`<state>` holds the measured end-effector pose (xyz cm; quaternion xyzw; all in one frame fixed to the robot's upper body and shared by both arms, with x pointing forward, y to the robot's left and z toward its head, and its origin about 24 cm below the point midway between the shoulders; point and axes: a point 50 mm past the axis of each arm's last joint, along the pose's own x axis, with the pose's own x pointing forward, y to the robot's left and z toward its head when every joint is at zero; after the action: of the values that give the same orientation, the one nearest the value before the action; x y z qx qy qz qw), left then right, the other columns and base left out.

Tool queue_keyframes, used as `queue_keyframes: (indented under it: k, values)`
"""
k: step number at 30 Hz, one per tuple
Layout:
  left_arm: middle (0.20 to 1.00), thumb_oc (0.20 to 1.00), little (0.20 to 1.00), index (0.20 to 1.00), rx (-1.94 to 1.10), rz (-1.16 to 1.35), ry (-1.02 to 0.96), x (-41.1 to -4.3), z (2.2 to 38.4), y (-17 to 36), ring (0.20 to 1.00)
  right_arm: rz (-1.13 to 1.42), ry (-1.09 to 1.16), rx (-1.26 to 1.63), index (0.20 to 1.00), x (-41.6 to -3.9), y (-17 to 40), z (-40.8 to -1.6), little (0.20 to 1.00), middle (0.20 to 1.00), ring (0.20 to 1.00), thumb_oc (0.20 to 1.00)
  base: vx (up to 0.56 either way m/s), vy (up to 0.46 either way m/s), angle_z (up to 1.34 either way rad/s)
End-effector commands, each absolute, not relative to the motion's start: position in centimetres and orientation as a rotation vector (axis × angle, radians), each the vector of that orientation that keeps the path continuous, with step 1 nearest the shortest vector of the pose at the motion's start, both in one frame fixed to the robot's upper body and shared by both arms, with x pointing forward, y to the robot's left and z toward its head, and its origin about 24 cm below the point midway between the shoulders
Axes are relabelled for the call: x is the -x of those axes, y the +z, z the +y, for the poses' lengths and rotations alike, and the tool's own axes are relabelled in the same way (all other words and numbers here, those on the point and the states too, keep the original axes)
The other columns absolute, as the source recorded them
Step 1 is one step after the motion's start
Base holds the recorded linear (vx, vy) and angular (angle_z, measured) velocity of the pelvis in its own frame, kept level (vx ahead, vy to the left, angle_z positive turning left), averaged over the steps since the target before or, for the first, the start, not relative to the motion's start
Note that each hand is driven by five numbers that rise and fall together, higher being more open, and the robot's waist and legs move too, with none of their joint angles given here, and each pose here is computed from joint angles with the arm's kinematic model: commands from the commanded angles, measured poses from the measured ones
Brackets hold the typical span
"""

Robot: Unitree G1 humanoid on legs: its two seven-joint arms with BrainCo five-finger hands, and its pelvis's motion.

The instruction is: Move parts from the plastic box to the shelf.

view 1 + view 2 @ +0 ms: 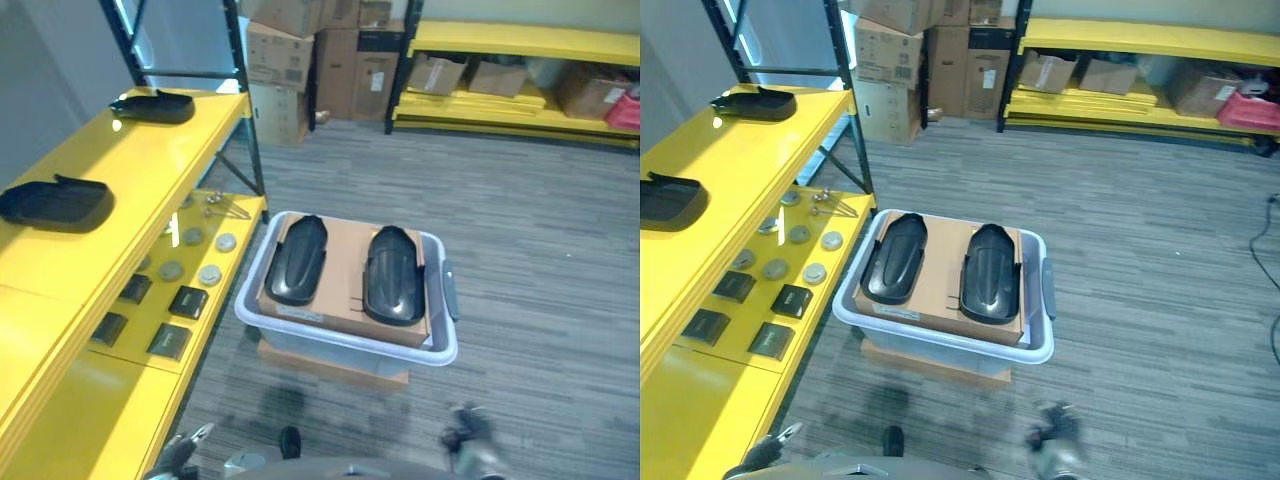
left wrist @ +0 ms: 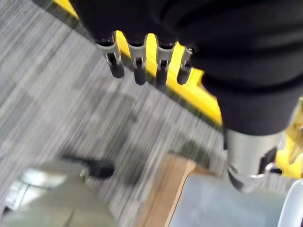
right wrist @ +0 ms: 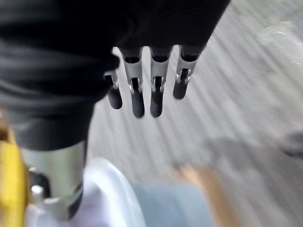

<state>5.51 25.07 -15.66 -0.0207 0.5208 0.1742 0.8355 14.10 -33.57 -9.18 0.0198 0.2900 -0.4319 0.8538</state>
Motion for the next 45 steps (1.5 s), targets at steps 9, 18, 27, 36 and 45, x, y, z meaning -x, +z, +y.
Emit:
queue_keyframes:
  k: [9,18,27,36,45]
  values:
    - [1.000,1.000,1.000,1.000,0.115,1.027,0.397,-5.9,25.1,-15.4,1.000,-0.185,-1.023,0.306,1.000,-22.3,9.0,-37.7,1.000,1.000,1.000,1.000,0.01,0.037,-0.01]
    - [1.000,1.000,1.000,1.000,0.104,1.004,0.300,-6.3,24.8,-15.3,1.000,-0.105,-1.002,0.315,1.000,-25.8,10.2,-37.9,1.000,1.000,1.000,1.000,0.00,0.040,0.16]
    - [1.000,1.000,1.000,1.000,0.135,0.863,0.164,-10.8,24.4,-13.9,1.000,-0.190,-1.034,0.304,1.000,-29.2,15.4,-39.7,1.000,1.000,1.000,1.000,-0.11,0.024,0.23]
    - [1.000,1.000,1.000,1.000,0.151,0.877,0.135,-9.6,23.9,-14.2,1.000,-0.126,-0.983,0.345,1.000,-30.6,16.0,-39.2,1.000,1.000,1.000,1.000,0.00,0.037,0.08]
    - [1.000,1.000,1.000,1.000,0.164,0.890,0.141,-8.5,23.5,-14.5,1.000,-0.030,-0.968,0.411,1.000,-29.9,13.2,-39.2,1.000,1.000,1.000,1.000,0.00,0.036,0.02]
